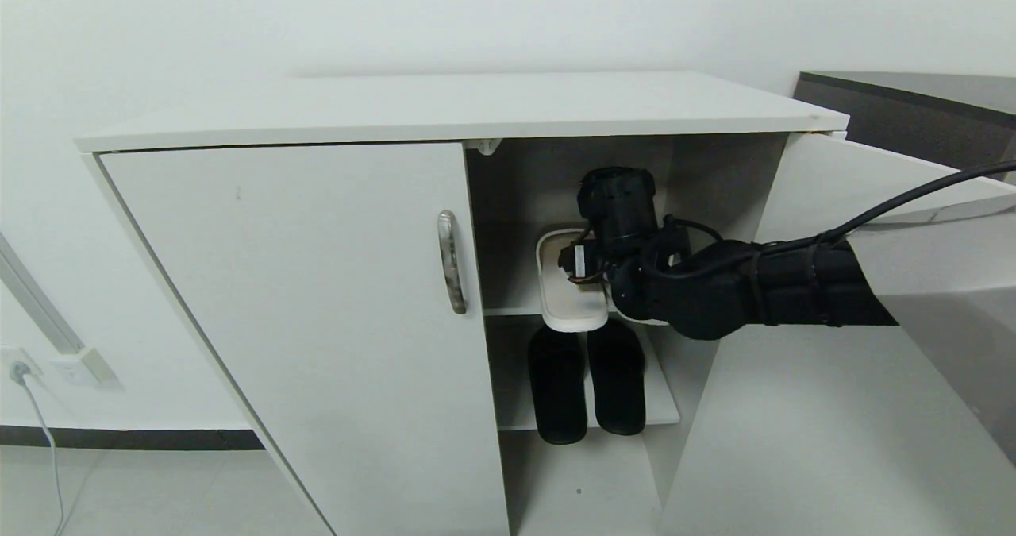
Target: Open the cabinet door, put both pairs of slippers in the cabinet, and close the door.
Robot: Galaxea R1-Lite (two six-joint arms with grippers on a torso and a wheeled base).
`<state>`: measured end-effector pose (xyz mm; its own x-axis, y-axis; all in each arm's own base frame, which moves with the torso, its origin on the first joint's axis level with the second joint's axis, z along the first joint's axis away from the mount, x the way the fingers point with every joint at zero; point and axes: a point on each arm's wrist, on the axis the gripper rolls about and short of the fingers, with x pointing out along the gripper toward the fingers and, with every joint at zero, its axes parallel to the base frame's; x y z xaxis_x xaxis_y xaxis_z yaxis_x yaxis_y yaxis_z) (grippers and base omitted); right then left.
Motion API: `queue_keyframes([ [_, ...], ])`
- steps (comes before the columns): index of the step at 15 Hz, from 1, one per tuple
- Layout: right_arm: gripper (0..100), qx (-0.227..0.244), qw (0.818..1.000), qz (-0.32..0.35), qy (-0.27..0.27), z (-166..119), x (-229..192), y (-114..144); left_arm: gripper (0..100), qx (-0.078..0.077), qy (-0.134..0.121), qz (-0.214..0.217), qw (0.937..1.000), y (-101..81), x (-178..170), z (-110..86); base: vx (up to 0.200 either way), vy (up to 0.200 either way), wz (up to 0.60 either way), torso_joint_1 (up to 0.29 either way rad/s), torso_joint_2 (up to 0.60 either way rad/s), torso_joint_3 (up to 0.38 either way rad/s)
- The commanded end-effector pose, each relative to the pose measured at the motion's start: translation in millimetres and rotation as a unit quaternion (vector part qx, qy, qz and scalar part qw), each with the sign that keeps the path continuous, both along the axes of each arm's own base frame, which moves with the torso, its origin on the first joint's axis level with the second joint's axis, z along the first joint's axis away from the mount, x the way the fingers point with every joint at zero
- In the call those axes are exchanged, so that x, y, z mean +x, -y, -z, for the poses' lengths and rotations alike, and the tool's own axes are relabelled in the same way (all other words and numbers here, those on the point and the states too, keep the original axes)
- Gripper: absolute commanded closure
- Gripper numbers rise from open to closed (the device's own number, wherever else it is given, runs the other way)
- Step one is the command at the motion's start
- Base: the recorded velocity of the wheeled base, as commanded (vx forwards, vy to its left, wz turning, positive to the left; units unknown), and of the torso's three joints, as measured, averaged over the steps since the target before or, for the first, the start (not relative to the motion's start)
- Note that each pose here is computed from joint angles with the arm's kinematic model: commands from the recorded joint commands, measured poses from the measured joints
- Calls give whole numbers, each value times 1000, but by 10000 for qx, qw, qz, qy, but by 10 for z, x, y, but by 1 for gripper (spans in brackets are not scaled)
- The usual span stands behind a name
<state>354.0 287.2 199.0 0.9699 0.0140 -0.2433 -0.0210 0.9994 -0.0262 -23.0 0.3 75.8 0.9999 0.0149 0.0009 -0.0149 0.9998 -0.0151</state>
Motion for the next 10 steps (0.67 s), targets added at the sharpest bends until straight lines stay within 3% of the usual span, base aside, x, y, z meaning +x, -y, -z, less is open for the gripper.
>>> queue_keyframes([
  [1, 0, 57, 9999, -67, 92, -131, -199, 44, 100, -1, 3, -2, 10000, 0, 0, -4, 0, 0, 0, 0, 0, 0],
  [10, 0, 168, 9956, -907, 167, -144, -1173, 148, 100, 6, -4, -2, 10000, 0, 1, 0, 0, 0, 0, 0, 0, 0],
])
